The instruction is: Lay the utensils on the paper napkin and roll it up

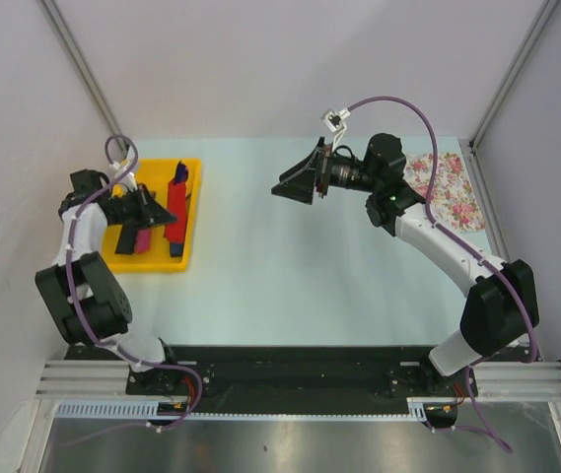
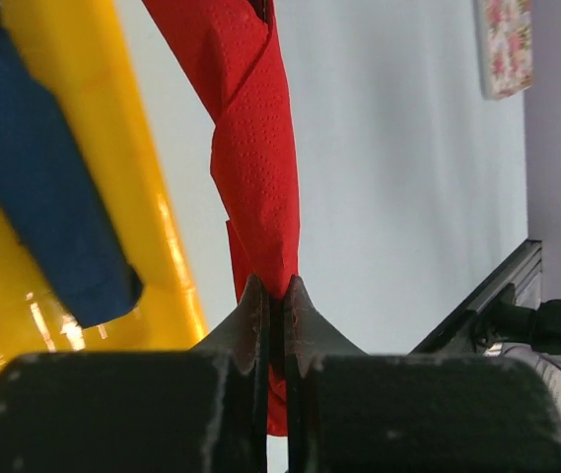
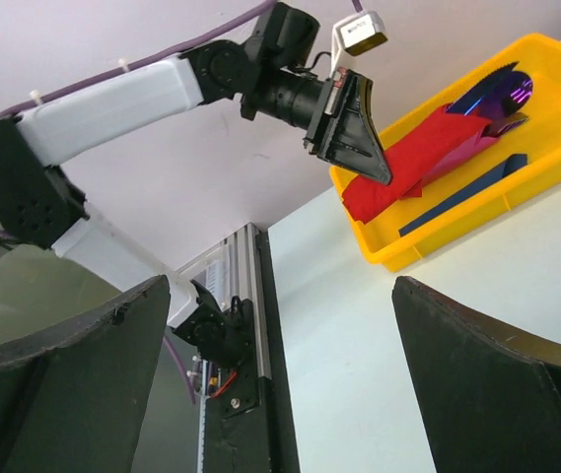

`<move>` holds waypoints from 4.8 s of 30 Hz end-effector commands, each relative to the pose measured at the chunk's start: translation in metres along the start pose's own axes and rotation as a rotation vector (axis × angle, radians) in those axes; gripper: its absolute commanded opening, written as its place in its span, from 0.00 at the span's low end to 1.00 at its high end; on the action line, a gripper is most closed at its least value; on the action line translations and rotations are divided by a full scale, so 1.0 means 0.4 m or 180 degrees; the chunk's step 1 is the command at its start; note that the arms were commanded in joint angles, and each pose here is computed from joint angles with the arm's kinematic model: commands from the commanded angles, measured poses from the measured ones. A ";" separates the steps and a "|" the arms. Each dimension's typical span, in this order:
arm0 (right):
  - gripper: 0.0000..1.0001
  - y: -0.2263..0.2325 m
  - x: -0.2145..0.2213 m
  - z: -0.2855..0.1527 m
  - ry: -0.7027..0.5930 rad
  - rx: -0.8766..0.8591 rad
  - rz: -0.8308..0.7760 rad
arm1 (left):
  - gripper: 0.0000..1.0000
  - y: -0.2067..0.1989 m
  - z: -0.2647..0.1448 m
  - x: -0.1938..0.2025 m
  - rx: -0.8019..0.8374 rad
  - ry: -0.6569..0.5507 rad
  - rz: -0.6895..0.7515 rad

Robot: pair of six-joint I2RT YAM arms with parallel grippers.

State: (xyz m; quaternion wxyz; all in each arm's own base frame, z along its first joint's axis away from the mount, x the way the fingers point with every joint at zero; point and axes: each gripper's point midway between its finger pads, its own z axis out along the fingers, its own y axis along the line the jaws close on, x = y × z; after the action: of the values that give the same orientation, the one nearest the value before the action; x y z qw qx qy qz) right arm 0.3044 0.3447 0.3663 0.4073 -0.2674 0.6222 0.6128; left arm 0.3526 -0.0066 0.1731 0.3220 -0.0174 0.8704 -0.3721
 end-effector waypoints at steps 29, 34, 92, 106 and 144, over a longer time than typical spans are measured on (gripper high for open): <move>1.00 -0.013 0.019 0.000 0.0135 -0.0047 -0.0049 | 0.00 0.326 0.109 -0.007 -0.0083 0.0156 -0.0446; 1.00 -0.012 0.023 -0.004 0.0151 -0.0048 -0.0039 | 0.00 0.336 0.107 0.000 -0.0161 0.0185 -0.0417; 1.00 -0.019 0.030 -0.010 0.0151 -0.0248 0.0107 | 0.40 0.440 0.052 0.033 -0.1000 0.0290 -0.0414; 1.00 -0.003 0.029 -0.012 0.0127 -0.0302 0.0077 | 0.48 0.315 -0.005 -0.071 -0.1367 -0.0125 0.0101; 1.00 -0.386 0.175 -0.633 0.0318 0.2709 0.0195 | 1.00 -0.270 0.188 0.003 -0.1040 0.0159 0.1719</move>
State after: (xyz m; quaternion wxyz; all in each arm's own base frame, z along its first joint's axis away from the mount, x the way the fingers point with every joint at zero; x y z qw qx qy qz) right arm 0.3535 0.0967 0.1810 0.3960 -0.0457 0.8572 0.3259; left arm 0.3581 -0.1306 0.1726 0.3271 0.1866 0.9182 -0.1228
